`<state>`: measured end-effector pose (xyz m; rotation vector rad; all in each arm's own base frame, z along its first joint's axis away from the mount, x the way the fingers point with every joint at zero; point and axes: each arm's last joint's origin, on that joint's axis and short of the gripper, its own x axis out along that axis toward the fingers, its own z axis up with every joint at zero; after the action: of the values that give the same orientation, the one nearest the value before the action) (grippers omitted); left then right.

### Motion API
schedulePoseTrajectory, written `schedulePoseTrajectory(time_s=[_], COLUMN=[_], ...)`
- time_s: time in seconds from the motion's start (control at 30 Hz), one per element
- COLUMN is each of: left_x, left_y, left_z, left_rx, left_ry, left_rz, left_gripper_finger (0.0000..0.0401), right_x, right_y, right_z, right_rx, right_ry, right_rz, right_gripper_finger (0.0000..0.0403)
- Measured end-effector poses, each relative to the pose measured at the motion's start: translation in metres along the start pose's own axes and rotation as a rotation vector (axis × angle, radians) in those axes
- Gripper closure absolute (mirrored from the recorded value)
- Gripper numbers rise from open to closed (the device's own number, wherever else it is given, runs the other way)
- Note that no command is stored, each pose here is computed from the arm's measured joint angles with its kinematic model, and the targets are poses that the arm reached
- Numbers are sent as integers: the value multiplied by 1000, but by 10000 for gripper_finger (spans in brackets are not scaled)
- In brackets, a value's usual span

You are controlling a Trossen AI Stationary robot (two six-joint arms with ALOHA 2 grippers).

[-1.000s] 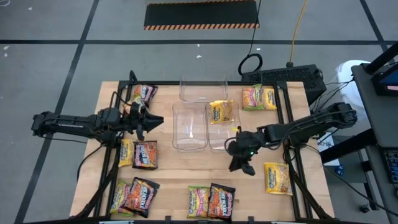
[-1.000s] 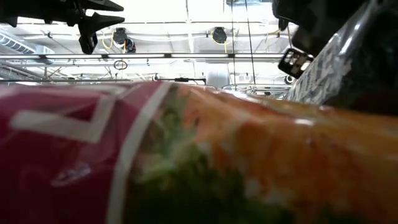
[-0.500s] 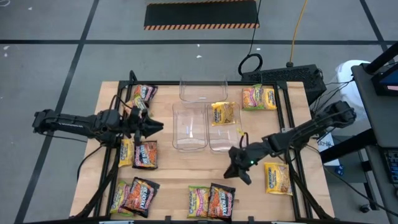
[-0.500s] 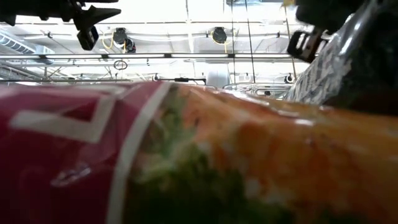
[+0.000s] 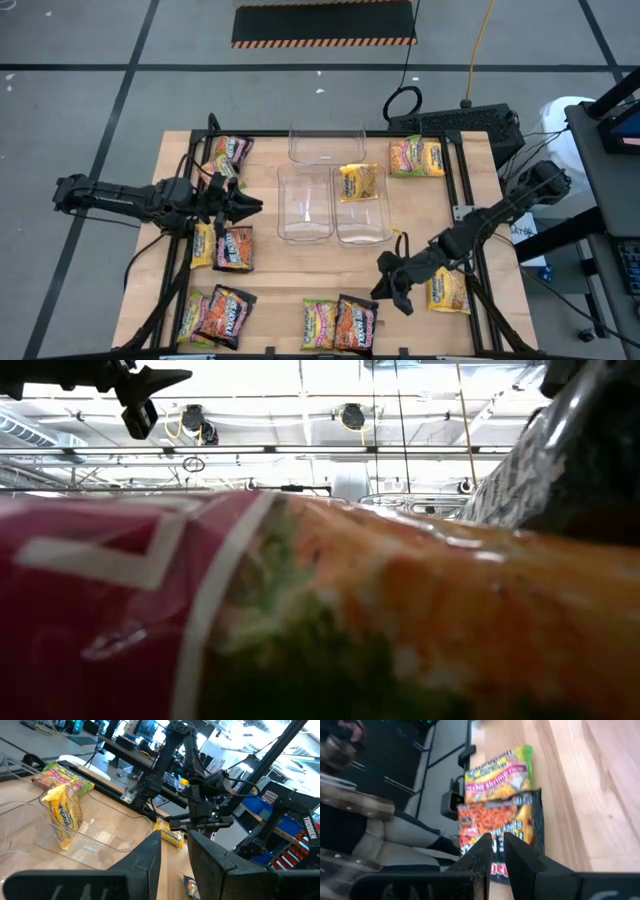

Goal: Sort Maruchan noodles
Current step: Put the black noodle pack into the left transparent bin

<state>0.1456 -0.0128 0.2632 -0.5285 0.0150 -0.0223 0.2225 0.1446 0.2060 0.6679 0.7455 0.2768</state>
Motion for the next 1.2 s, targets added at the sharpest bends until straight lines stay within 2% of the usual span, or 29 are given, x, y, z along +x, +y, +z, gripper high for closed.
schedulePoseTrajectory(time_s=[0.2, 0.37, 0.6, 0.77, 0.97, 1.2], left_x=[0, 0, 0, 0, 0, 0], left_y=[0, 0, 0, 0, 0, 0], left_z=[0, 0, 0, 0, 0, 0], left_rx=[-3, -3, -2, -2, -2, -3], left_ry=[-1, 0, -1, 0, -1, -1], left_rz=[1, 2, 1, 2, 1, 1], left_gripper_finger=[299, 300, 300, 299, 299, 300], right_x=[2, 17, 35, 39, 40, 40], right_y=[7, 12, 13, 12, 1, -8], right_z=[-10, -21, -26, -27, -29, -24], right_rx=[13, 48, 36, 82, 189, 210], right_ry=[-6, 12, -13, -14, 29, 28], right_rz=[-4, 30, 81, 82, -10, -62], right_gripper_finger=[360, 361, 399, 395, 390, 340])
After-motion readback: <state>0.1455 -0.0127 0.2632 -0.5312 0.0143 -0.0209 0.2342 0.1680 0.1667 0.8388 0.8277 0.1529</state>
